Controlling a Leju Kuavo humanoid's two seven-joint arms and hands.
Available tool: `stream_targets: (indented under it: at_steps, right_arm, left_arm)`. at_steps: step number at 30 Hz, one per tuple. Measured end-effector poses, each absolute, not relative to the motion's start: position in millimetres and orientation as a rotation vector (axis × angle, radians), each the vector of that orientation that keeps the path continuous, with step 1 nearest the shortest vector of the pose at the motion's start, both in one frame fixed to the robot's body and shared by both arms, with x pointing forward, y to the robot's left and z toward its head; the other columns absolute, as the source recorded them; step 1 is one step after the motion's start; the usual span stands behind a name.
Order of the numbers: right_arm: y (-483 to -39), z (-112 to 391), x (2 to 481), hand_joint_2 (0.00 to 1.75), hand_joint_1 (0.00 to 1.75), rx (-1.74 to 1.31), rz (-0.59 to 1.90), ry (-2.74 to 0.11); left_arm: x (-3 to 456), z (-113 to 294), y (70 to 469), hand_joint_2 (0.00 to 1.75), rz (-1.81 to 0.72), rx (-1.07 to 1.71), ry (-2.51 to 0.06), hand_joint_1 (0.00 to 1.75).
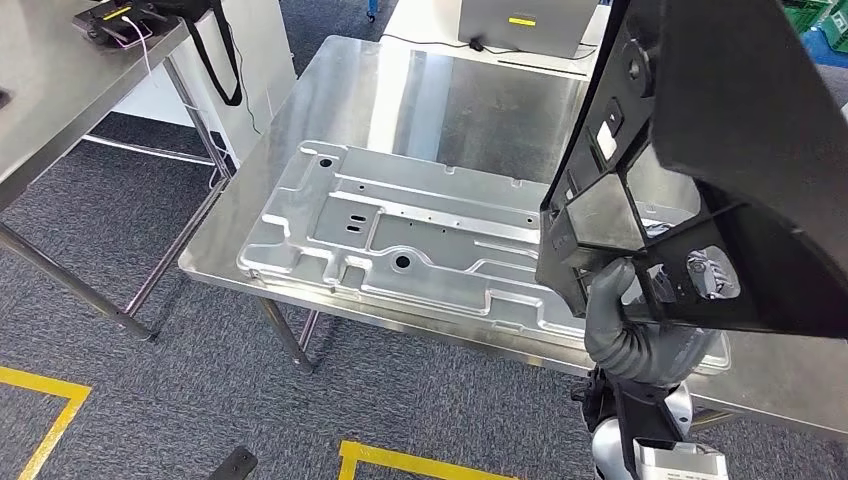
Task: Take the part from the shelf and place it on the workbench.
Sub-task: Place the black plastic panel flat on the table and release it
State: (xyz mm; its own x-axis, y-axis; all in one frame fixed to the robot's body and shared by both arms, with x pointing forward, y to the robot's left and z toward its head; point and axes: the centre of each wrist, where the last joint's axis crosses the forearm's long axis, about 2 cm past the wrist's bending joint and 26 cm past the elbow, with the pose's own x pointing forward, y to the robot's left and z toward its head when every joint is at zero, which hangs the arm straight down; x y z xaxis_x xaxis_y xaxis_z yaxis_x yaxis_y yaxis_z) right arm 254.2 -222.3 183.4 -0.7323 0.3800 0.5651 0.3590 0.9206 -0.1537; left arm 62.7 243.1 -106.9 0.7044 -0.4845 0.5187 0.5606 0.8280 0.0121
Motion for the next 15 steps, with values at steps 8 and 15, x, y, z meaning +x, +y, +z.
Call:
stream_targets:
  at_steps: [8, 15]
  right_arm:
    - [-237.4, 186.8, 266.5, 1.75, 1.62, -0.617, 0.253, -2.421]
    - [-298.8, 191.2, 315.6, 1.75, 1.62, -0.727, 0.536, -2.265]
  left_arm:
    - [62.7, -106.9, 243.2, 1.75, -0.585, -0.160, -0.566, 0.00]
    - [63.9, -106.7, 243.0, 1.75, -0.599, -0.171, -0.593, 0.00]
